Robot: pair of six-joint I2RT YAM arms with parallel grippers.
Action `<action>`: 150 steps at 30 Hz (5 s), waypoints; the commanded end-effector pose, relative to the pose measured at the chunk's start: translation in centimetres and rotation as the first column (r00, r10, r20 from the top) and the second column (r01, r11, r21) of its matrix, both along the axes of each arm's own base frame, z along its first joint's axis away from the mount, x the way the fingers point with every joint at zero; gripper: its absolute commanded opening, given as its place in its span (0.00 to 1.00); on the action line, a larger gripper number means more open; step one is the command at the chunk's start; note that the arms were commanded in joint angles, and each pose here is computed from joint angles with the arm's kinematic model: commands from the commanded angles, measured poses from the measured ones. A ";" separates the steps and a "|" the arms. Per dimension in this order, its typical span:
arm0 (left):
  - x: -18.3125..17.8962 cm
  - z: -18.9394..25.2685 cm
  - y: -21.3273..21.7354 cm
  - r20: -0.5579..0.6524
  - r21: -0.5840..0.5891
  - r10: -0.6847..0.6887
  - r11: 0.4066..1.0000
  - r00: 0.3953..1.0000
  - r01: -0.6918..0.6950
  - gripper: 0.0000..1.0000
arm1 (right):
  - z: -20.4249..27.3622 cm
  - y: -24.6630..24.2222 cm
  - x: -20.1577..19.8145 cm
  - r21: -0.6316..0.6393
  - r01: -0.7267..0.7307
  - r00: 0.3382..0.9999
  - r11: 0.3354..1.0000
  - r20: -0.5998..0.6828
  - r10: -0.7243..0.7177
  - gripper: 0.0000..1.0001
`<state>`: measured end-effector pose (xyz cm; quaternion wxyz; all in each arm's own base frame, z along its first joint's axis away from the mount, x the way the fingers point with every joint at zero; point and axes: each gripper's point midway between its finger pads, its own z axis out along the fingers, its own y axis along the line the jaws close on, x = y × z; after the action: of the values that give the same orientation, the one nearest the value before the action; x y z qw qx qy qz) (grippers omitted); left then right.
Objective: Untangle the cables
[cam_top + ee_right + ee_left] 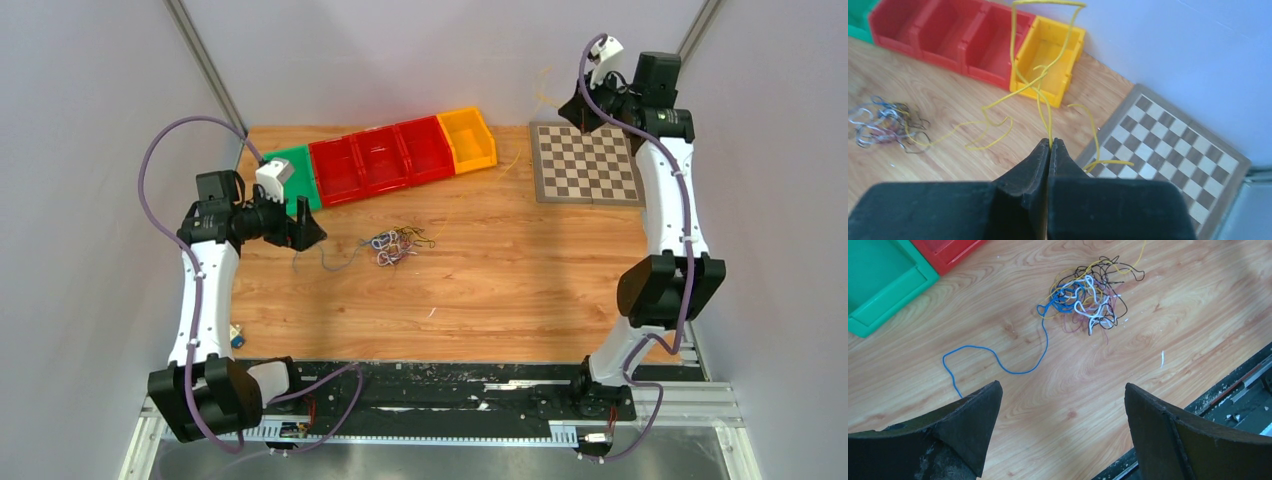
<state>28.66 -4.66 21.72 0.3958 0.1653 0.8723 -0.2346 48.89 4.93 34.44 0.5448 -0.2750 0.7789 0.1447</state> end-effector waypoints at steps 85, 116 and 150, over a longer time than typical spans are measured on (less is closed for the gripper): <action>-1.1 -4.3 -13.1 0.104 -0.025 -0.386 0.920 0.917 0.390 0.00 | -11.6 16.2 15.9 0.547 -0.028 0.981 0.836 -0.144 0.127 0.01; -3.9 4.4 -28.0 0.160 -0.011 -0.832 0.537 0.531 0.844 0.91 | -12.6 4.2 -7.4 0.209 -0.177 0.899 0.962 -0.364 0.245 0.99; 6.0 -16.2 -12.0 -0.356 -0.064 -0.054 0.997 0.933 0.033 0.72 | -29.7 31.3 -10.3 0.157 -0.356 0.737 0.921 -0.559 0.380 0.78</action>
<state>34.24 -16.93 5.63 0.2165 0.1530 0.9177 -0.2958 36.68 35.35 4.68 0.2124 -0.3700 0.8348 0.3480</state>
